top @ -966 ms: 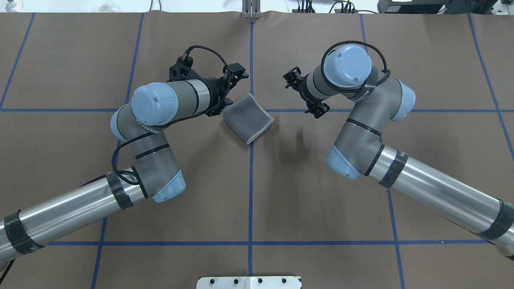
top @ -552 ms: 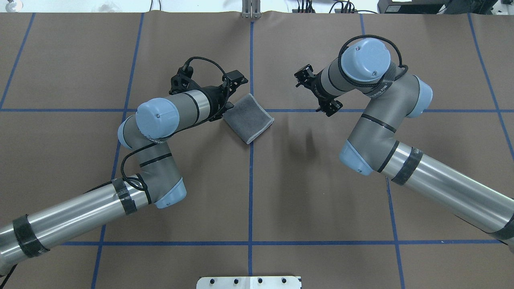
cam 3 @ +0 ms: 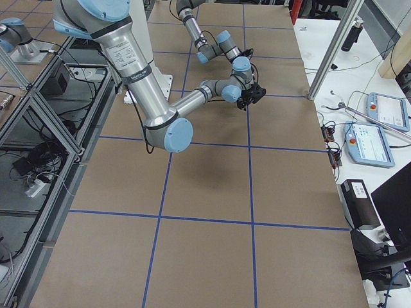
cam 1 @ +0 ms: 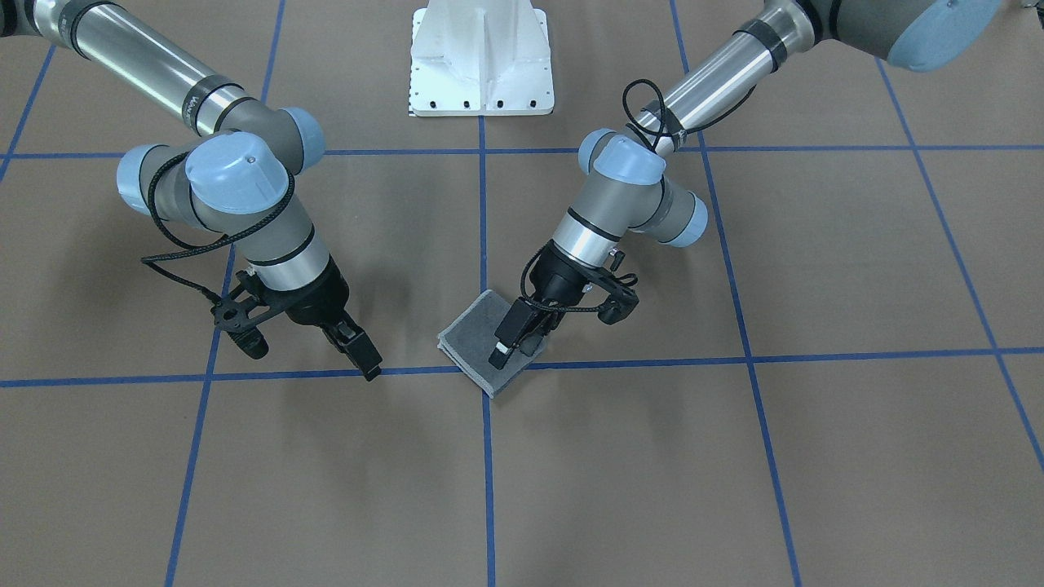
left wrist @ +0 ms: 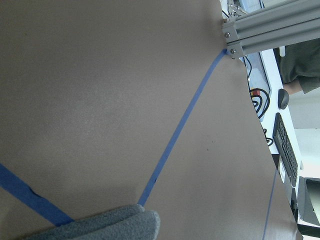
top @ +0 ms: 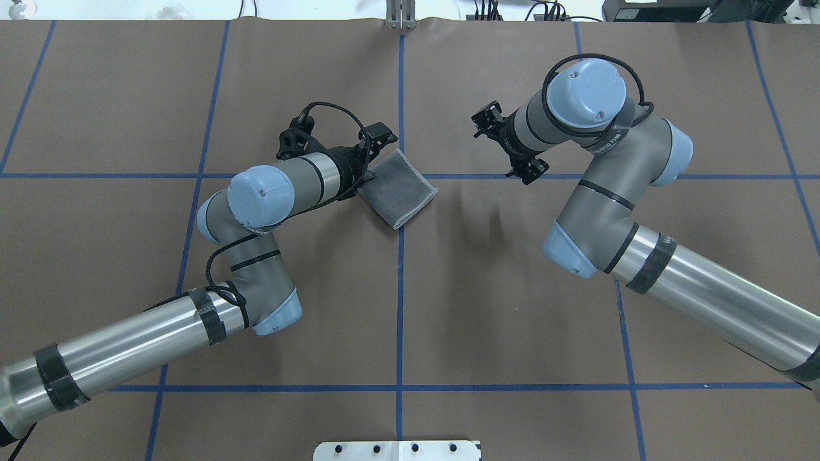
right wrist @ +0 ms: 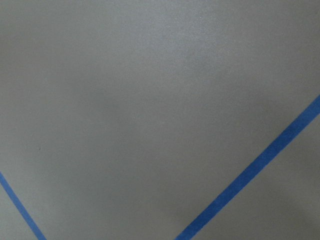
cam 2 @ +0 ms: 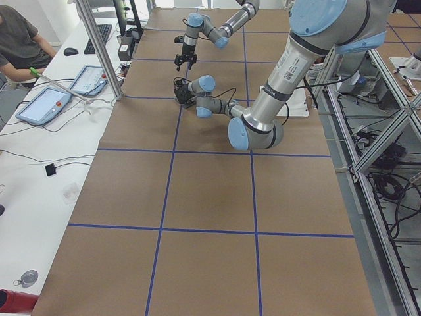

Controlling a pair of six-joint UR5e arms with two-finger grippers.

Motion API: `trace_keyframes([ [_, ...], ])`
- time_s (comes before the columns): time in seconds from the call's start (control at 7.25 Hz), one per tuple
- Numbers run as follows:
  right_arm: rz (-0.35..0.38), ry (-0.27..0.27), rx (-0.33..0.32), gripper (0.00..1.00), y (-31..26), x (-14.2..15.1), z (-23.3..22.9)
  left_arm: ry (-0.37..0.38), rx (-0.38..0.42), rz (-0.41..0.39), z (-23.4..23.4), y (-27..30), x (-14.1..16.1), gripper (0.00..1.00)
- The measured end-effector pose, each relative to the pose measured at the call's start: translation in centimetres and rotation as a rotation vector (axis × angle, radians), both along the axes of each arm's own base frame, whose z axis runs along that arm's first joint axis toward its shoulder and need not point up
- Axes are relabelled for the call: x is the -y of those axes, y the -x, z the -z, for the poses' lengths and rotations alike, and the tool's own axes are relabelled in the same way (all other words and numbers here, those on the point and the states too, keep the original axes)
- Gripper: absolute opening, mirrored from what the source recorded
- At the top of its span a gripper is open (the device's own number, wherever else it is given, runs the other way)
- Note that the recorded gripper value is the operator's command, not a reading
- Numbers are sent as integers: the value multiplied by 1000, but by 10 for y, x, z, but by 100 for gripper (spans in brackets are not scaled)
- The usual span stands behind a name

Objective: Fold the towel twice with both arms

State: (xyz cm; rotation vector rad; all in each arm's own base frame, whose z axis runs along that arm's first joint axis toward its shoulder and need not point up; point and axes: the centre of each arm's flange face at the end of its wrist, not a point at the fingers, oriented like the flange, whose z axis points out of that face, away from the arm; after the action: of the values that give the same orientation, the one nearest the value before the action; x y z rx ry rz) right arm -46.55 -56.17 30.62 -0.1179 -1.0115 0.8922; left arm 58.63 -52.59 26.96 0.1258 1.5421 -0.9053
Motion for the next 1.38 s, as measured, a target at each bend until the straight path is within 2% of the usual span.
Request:
trace_keyframes([
  [1.38, -4, -2, 2, 100, -4, 1, 2, 1, 27, 4, -17, 7, 5, 100],
])
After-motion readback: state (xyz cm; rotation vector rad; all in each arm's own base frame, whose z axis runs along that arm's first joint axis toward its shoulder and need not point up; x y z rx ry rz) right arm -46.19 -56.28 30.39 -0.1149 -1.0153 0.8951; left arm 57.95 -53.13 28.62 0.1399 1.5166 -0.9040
